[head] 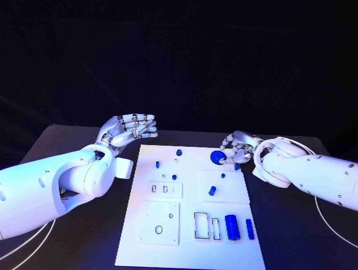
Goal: Assemble the parts on the task board
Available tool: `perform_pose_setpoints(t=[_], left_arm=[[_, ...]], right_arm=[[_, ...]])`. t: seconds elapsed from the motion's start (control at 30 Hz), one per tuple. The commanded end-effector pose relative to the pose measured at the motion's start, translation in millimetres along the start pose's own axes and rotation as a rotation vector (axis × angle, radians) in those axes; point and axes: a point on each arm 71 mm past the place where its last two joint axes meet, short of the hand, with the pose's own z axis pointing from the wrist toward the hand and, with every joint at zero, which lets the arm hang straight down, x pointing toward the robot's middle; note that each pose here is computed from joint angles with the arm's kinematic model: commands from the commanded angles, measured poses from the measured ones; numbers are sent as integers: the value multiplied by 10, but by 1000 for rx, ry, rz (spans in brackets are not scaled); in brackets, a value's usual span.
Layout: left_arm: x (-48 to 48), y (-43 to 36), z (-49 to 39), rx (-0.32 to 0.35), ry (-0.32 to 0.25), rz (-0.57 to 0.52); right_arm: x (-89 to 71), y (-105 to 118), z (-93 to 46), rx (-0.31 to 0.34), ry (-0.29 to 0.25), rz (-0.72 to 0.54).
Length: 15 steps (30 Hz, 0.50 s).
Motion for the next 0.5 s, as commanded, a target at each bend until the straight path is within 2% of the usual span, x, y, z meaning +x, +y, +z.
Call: perform_pose_setpoints(t=[0.03, 0.5], left_arm=[[24, -11, 7, 8, 19, -6], [22, -7, 11, 5, 19, -6]], right_arm=[[15, 10, 9, -2, 4, 4], [99, 25, 50, 1, 15, 1]])
